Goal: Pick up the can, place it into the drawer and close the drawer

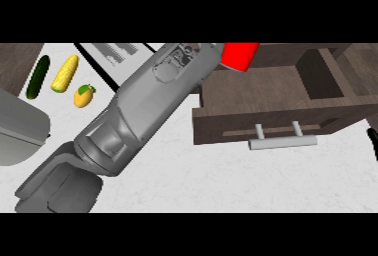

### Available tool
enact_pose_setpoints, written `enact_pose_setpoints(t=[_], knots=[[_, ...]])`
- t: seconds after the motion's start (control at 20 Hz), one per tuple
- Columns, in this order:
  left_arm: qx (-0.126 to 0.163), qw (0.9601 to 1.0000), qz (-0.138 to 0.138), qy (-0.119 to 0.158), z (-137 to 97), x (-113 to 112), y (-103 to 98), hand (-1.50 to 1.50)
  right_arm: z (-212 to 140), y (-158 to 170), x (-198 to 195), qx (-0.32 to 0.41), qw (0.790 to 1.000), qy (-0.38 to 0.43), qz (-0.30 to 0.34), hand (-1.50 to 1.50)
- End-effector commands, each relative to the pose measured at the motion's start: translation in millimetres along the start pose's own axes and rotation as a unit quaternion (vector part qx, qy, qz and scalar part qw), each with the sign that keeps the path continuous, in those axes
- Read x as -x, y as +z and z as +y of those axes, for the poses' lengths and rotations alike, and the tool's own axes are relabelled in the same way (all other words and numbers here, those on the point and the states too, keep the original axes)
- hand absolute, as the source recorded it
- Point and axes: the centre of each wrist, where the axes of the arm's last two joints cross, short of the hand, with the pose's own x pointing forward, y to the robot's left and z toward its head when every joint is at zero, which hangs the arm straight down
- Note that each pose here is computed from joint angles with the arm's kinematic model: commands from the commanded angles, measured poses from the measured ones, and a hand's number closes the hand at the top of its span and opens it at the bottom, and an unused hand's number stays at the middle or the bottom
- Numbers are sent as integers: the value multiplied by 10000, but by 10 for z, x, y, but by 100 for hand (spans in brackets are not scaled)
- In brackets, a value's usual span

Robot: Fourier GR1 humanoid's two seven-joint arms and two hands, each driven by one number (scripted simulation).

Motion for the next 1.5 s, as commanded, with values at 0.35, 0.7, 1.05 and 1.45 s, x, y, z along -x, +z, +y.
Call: enact_pose_setpoints(t=[0.35,0.7,1.05,1.45], knots=[[-275,9982,-182,-494,-24,293,18,150,50,-184,11,-129,9997,-116,-161,-150],[-307,9961,-275,-784,-2,452,24,150,123,-189,-98,-40,9999,-74,-147,-150],[-743,9937,-72,-839,-29,595,89,-150,85,-229,-60,-327,9992,36,-242,-150],[-915,9937,-1,-640,-13,549,55,-150,43,-178,-55,-193,9996,-67,-214,-150]])
